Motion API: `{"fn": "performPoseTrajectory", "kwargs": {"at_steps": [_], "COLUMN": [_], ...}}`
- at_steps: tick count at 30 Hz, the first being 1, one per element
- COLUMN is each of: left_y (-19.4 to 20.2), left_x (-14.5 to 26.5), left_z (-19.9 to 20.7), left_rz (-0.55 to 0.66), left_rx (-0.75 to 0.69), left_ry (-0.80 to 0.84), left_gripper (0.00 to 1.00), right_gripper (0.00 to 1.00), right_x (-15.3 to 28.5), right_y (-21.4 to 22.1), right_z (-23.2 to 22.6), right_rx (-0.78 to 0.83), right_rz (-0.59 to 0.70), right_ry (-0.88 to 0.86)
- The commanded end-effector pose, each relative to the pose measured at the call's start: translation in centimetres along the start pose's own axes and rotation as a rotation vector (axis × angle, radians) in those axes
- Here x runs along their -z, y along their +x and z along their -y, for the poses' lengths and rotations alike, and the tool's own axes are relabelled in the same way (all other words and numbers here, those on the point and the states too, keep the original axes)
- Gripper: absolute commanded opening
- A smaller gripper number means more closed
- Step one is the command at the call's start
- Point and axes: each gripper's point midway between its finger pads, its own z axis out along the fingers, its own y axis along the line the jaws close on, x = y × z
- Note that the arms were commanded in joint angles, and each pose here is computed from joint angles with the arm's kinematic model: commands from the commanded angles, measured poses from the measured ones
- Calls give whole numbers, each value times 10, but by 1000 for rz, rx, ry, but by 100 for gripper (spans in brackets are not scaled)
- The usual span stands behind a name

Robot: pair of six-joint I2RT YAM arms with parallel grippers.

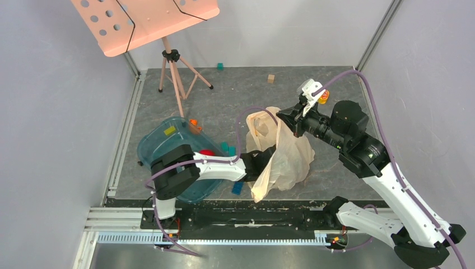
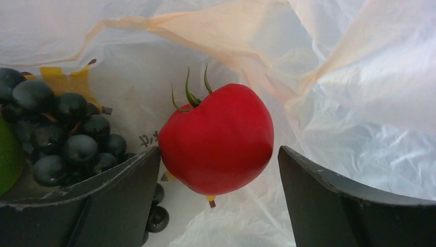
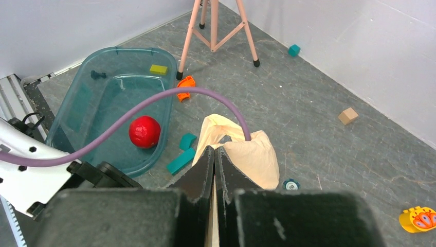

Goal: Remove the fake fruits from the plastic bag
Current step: Take out the fake fruit from the plastic bag.

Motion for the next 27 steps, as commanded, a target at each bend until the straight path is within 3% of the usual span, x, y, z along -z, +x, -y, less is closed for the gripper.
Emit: {"fn": "performPoseTrajectory", "kwargs": {"at_steps": [1,4,10,15,21,27], "left_y": [6,8,12,24,22,-11], "left_x": [-13,-18,-24,-27,-15,25], "left_z": [1,-5,-13,-18,-16,-2], "left_rz": [-22,-16,-16,-46,-54,-7], "left_rx": [25,33,25,9,-4,-40], "left_ry": [-37,-71,-106,-113,-104,-70], "left_gripper": [91,86,64,55,29,28], "right_gripper": [0,0,0,0,0,0], "right_x": [5,5,5,6,7,9], "right_y": [-22,-21,-21,-20,-17,-17], "right_z": [-2,-2,-2,-2,-1,7], "right_rx": [10,10,9,11,12,2], "right_rz": [81,81,79,79,76,90], "right_ry": [-8,-8,-9,-7,1,51]}}
